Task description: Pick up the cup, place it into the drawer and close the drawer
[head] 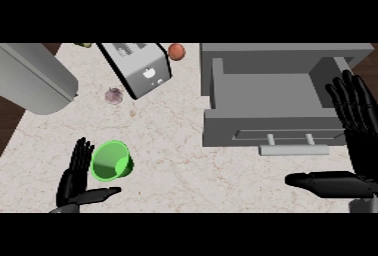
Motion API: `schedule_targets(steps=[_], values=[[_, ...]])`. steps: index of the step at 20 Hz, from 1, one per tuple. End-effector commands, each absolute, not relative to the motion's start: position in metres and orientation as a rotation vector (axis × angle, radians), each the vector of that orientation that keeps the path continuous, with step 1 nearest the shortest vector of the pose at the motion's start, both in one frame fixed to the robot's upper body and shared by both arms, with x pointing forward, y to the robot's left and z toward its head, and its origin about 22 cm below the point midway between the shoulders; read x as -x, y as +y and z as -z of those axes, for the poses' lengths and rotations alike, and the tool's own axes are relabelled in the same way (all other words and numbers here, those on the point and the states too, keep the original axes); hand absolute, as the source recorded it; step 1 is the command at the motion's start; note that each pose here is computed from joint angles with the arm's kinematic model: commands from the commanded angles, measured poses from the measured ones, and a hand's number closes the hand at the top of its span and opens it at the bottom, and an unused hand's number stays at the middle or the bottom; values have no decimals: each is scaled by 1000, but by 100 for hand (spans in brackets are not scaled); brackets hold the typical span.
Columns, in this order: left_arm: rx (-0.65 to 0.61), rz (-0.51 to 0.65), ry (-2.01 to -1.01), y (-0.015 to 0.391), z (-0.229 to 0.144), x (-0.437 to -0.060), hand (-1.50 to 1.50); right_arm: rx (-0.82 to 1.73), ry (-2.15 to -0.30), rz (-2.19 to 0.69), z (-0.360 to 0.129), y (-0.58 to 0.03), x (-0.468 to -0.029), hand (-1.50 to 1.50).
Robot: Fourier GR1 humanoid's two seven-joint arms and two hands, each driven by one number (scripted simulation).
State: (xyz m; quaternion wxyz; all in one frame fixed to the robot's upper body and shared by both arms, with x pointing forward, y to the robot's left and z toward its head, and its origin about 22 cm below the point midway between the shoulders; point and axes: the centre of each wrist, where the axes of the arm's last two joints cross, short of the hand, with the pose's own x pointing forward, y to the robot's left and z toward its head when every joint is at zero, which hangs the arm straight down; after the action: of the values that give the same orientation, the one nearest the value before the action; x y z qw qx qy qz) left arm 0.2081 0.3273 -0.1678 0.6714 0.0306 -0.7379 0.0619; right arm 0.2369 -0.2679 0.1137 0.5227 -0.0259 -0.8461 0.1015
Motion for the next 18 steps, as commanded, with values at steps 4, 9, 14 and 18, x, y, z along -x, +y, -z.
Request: schedule_targets(steps=[4, 9, 14, 18], values=[[-30, -145, -1733, 319, 162, -231, -150, 41, -2020, -253, -102, -240, -232, -150], [37, -194, -1744, 317, 172, -216, -150, 64, -2026, -262, -112, -254, -236, -150], [158, -206, -1745, 317, 156, -243, -150, 58, -2020, -248, -113, -262, -230, -150], [205, -232, -1784, 297, 160, -246, -150, 45, -2032, -233, -112, -259, -237, -150]])
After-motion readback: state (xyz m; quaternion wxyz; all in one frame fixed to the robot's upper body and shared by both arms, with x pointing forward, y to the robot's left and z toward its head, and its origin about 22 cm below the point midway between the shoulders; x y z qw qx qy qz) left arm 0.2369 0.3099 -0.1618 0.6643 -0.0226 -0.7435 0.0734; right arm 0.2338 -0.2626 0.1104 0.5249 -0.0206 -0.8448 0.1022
